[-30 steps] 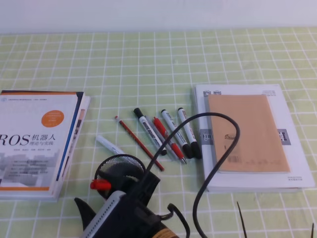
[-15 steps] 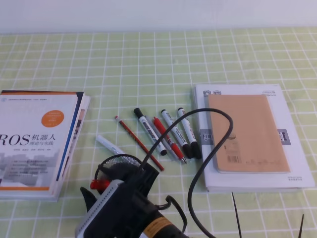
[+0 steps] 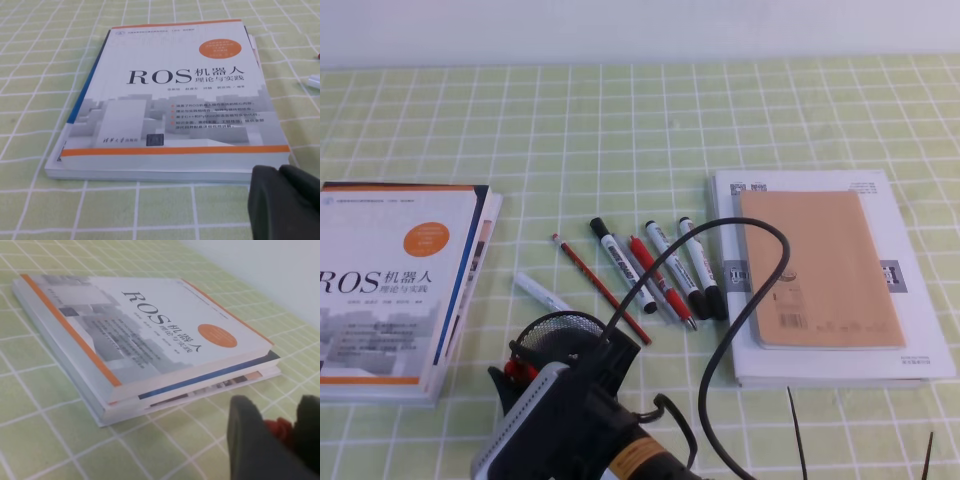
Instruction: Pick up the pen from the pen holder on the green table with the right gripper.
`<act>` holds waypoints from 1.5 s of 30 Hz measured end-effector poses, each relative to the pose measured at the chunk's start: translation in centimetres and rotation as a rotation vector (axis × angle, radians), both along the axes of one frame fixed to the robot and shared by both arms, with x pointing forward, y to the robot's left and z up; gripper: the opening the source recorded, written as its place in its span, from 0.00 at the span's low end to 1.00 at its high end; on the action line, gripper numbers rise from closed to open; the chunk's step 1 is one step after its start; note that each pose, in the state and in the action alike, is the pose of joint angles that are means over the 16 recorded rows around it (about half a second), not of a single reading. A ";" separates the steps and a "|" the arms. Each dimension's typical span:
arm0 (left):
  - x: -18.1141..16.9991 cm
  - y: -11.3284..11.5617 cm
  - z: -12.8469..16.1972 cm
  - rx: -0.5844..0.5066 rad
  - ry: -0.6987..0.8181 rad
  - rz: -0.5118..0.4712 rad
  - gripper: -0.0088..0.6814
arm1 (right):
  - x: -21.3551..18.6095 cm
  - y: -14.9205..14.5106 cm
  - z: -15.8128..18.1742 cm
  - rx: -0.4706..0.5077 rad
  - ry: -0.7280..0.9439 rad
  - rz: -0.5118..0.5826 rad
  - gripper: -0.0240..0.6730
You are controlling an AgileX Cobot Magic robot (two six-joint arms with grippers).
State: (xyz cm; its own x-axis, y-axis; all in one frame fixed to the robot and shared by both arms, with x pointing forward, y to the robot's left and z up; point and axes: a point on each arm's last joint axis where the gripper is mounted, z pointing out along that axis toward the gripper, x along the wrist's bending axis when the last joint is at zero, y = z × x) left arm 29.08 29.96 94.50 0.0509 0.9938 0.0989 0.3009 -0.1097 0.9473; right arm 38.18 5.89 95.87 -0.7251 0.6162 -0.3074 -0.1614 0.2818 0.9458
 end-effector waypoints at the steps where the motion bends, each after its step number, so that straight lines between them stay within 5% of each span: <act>1: 0.0 0.0 0.0 0.000 0.000 0.000 0.00 | 0.0 0.0 0.0 0.000 -0.001 0.000 0.27; 23: 0.0 0.0 0.0 0.000 0.000 0.000 0.00 | 1.1 -1.2 2.9 0.005 -0.018 -0.029 0.19; 37: 0.0 0.0 0.0 0.000 0.000 0.000 0.00 | 9.1 -10.6 13.6 0.029 0.489 -0.055 0.18; 45: 0.0 0.0 0.0 0.000 0.000 0.000 0.00 | 13.1 -10.5 12.7 -0.114 0.747 -0.129 0.18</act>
State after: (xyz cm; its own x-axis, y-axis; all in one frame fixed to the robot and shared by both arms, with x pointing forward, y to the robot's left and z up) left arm 29.08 29.96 94.50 0.0509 0.9938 0.0989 0.3009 -0.1097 0.9473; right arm 51.31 -4.63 108.52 -0.6901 0.7036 0.1693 0.5500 0.3577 0.7547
